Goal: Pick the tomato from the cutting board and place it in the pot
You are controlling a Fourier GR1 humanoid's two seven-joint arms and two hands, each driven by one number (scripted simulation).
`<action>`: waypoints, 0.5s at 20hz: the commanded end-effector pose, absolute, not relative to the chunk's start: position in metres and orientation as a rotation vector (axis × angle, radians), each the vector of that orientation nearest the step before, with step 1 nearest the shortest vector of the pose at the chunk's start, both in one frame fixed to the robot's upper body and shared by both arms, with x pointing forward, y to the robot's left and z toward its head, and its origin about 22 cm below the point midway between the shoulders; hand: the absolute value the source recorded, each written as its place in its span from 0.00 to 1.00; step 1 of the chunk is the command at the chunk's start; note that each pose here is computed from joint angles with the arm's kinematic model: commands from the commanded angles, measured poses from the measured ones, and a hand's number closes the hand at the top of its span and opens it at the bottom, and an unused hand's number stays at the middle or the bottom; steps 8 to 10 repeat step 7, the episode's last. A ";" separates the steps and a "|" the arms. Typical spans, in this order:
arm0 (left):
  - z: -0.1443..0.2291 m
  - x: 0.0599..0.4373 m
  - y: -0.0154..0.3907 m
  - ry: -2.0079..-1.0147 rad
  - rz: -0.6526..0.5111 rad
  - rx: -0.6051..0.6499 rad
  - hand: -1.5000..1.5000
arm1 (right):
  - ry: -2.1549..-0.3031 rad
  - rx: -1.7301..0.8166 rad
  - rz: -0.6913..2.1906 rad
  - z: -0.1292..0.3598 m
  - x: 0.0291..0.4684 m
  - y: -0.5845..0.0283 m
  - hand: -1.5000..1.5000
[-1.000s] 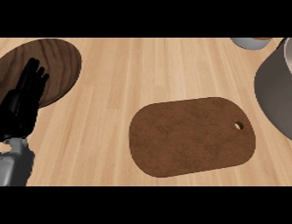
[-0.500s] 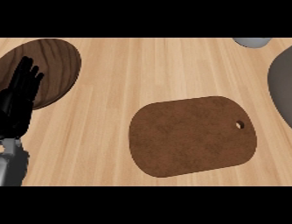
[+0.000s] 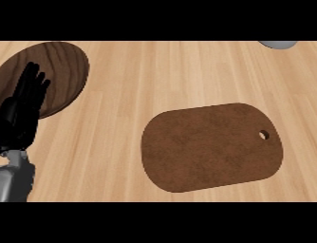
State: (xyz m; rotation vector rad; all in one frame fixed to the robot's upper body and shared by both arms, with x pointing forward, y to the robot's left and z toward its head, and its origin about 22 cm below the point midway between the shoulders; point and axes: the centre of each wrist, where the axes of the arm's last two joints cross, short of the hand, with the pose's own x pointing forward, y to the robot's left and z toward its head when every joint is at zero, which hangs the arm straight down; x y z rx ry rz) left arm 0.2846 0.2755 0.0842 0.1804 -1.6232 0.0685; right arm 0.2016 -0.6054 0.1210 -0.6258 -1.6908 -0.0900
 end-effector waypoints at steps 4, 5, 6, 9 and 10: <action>0.082 0.274 0.271 -1.617 0.061 0.171 0.50 | -1.683 -0.615 -0.082 0.107 0.168 -0.624 0.00; 0.090 0.289 0.268 -1.625 0.073 0.167 0.50 | -1.660 -0.603 -0.084 0.109 0.184 -0.619 0.00; 0.084 0.290 0.277 -1.625 0.067 0.177 0.50 | -1.699 -0.571 -0.120 0.106 0.164 -0.626 0.00; 0.084 0.287 0.273 -1.617 0.069 0.195 0.50 | -1.691 -0.603 -0.106 0.108 0.157 -0.630 0.00; 0.084 0.287 0.273 -1.617 0.069 0.195 0.50 | -1.691 -0.603 -0.106 0.108 0.157 -0.630 0.00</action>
